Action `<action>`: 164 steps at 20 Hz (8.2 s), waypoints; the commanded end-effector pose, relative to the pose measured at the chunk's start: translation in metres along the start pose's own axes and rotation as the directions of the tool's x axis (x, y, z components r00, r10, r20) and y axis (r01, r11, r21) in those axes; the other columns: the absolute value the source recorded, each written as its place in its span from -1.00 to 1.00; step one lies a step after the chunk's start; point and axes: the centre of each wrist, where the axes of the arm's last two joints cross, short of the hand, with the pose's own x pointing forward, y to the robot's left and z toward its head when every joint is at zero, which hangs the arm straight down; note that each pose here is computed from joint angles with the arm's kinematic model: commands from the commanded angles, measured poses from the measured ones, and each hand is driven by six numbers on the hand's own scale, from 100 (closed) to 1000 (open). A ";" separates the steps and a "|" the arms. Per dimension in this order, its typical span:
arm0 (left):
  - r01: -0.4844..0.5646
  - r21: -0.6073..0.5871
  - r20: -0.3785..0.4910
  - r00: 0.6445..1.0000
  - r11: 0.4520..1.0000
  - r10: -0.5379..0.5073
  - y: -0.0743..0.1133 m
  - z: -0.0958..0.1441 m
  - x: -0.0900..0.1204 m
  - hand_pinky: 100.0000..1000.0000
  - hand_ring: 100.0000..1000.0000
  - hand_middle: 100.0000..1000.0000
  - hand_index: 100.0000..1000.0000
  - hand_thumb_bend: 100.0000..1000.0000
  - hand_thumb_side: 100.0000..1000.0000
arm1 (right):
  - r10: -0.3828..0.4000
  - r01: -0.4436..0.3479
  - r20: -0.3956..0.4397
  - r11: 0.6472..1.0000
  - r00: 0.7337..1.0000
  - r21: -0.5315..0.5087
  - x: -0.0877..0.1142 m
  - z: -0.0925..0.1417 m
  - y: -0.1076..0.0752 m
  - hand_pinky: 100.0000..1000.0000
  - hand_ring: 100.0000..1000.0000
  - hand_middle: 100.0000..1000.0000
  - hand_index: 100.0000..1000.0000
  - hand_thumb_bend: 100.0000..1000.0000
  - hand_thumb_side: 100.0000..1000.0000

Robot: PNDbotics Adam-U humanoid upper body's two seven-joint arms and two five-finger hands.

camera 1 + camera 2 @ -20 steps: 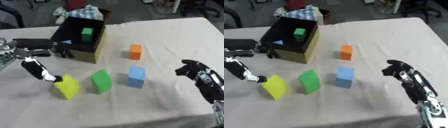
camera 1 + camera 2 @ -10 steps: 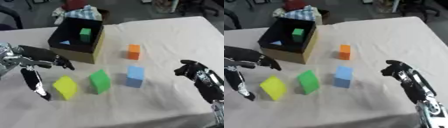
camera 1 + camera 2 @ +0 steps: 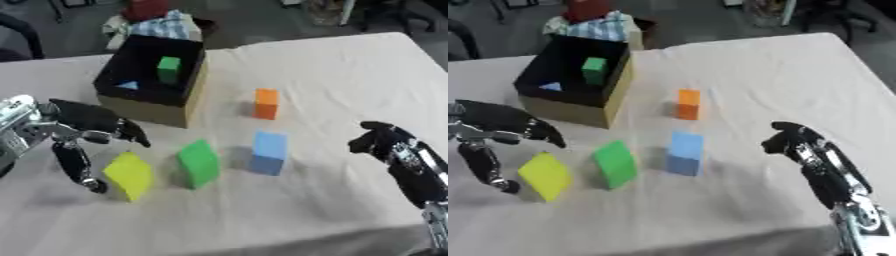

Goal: Pick up objects on the table and place them in the box.

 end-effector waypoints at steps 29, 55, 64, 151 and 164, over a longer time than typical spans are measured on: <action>-0.061 0.453 -0.310 0.924 0.889 0.222 0.097 0.074 -0.059 0.54 0.35 0.08 0.40 -0.62 -1.00 | 0.022 -0.022 -0.006 1.000 1.000 -0.007 0.003 0.003 -0.005 0.40 0.35 0.06 0.58 -1.00 0.39; -0.083 0.605 -0.663 0.498 0.792 0.559 0.068 -0.022 -0.118 0.64 0.52 0.68 0.92 0.09 -0.33 | 0.005 -0.005 0.015 1.000 1.000 0.006 0.004 -0.003 -0.001 0.40 0.35 0.06 0.58 -1.00 0.40; 0.175 0.641 -0.625 0.685 0.747 0.376 0.096 0.001 -0.095 0.64 0.43 0.41 0.73 -0.26 -0.58 | 0.009 -0.009 0.011 1.000 1.000 -0.003 0.003 -0.002 -0.002 0.40 0.35 0.06 0.58 -1.00 0.39; 0.079 0.094 0.265 0.959 0.992 -0.101 0.050 -0.069 -0.010 0.56 0.24 -0.07 0.25 -0.66 -0.95 | 0.008 -0.008 0.008 1.000 1.000 0.017 0.004 -0.005 -0.001 0.40 0.34 0.06 0.58 -1.00 0.41; 0.028 0.449 -0.095 0.995 0.893 0.016 0.110 0.017 -0.047 0.55 0.28 -0.01 0.30 -0.51 -1.00 | 0.007 -0.007 0.002 1.000 1.000 0.009 0.002 -0.002 -0.002 0.40 0.34 0.06 0.58 -1.00 0.40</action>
